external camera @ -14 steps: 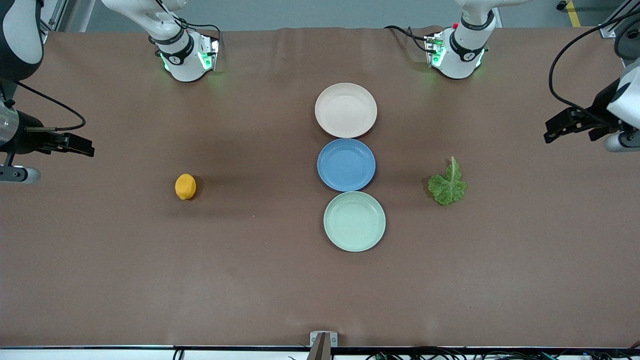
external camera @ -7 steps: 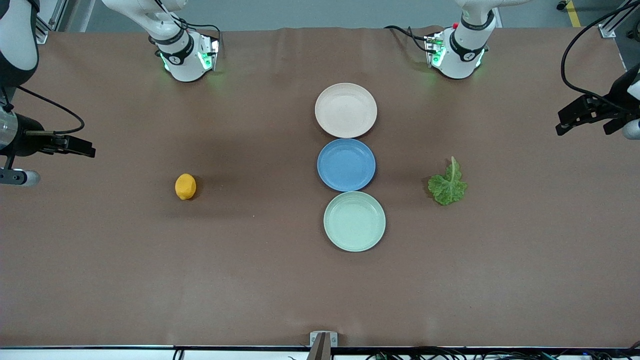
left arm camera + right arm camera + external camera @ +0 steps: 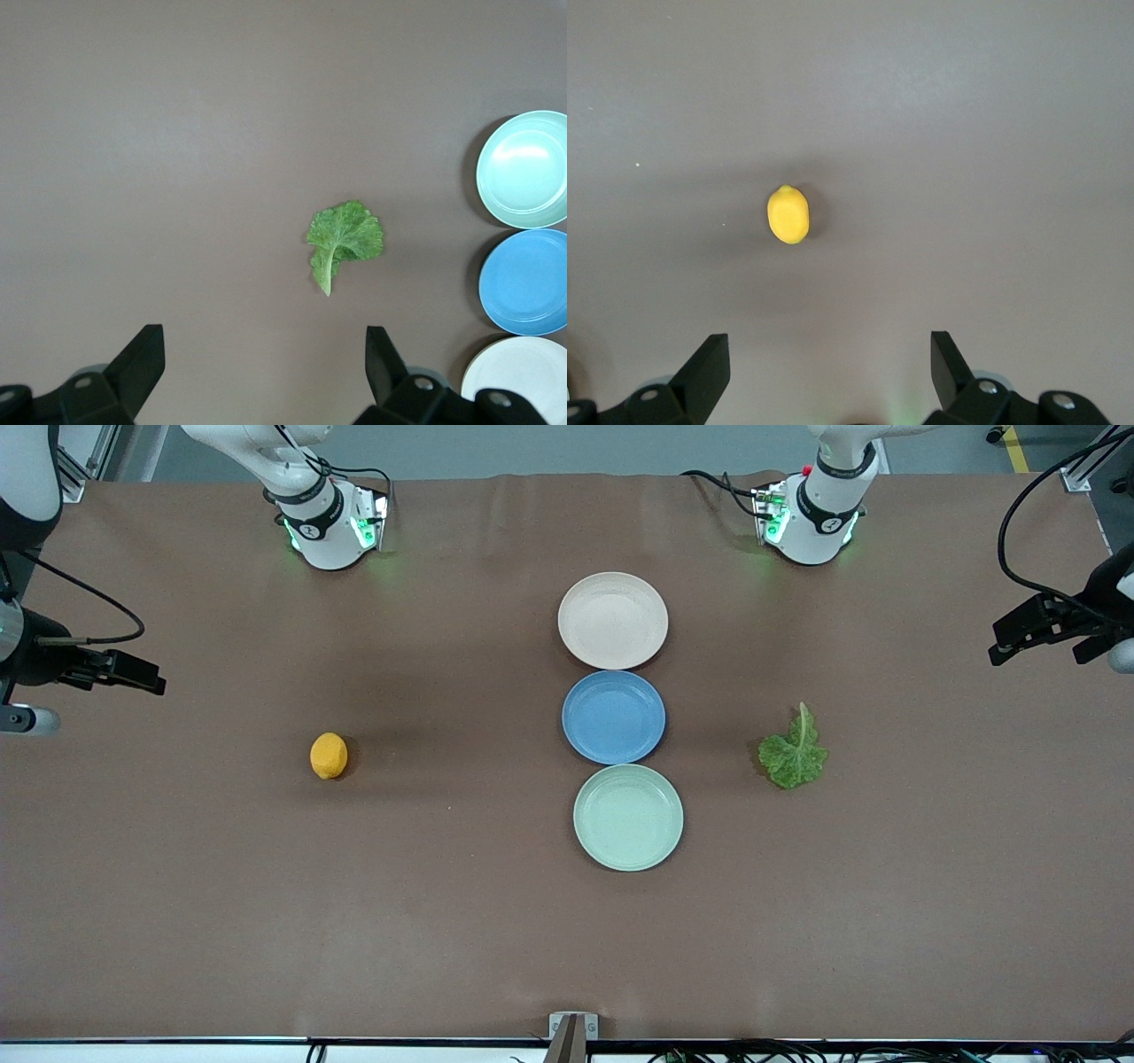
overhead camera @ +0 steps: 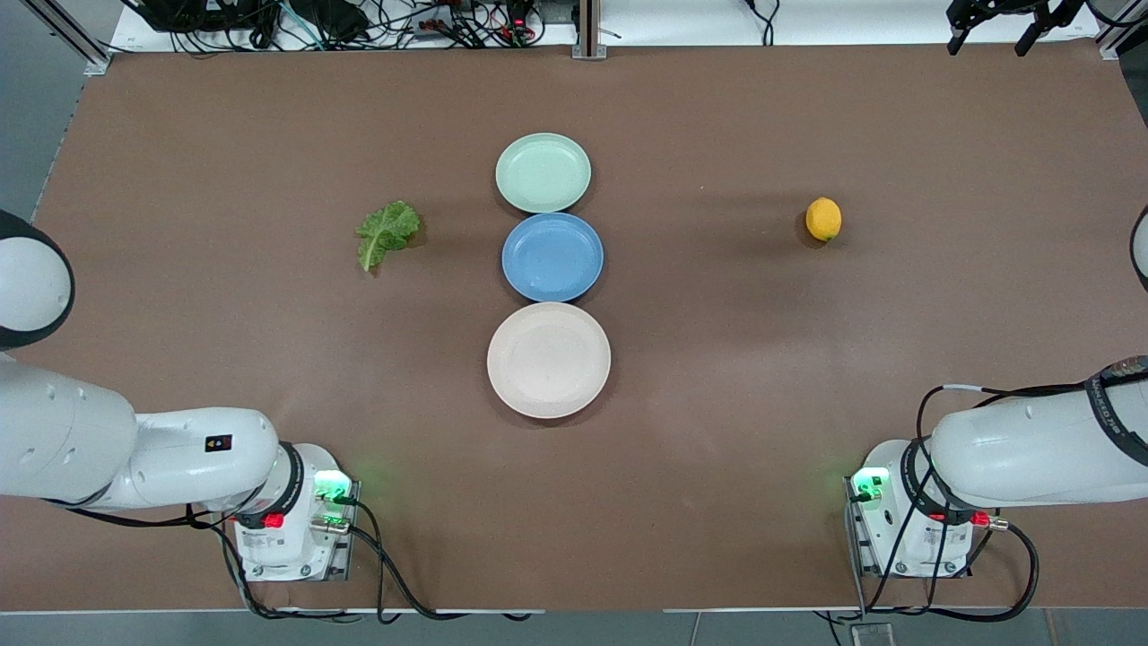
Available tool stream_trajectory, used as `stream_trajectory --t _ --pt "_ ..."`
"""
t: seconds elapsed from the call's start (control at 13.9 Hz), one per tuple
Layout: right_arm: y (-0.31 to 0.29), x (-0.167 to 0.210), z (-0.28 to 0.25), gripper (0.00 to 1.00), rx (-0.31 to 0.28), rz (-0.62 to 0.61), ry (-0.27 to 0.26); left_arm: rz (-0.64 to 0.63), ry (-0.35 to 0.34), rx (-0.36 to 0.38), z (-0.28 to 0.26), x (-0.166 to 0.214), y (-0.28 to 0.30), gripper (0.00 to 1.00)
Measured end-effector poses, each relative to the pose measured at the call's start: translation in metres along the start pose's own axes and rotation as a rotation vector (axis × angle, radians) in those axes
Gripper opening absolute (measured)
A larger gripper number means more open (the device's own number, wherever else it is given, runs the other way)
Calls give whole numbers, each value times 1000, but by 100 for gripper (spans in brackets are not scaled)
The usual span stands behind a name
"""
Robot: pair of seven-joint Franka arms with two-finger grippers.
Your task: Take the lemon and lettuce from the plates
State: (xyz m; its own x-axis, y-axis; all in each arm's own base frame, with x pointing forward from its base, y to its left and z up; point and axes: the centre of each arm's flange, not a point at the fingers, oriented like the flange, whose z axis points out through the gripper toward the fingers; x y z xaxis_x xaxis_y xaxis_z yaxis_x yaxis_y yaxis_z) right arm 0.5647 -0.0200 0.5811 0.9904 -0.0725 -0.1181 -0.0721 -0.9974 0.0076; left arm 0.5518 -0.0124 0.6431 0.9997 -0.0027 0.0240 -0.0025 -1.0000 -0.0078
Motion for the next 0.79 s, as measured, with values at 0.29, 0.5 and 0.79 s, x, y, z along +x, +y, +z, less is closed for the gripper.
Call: stream_trajectory --t 0.29,0.5,0.79 --pt "-7 -25 -5 100 2 -15 45 2 -1 0 1 0 1 100" --pt "-6 -37 -10 100 4 -16 58 2 -3 -1 2 1 1 100" --pt "-5 -47 -15 100 5 -15 76 2 -6 -1 3 2 1 100"
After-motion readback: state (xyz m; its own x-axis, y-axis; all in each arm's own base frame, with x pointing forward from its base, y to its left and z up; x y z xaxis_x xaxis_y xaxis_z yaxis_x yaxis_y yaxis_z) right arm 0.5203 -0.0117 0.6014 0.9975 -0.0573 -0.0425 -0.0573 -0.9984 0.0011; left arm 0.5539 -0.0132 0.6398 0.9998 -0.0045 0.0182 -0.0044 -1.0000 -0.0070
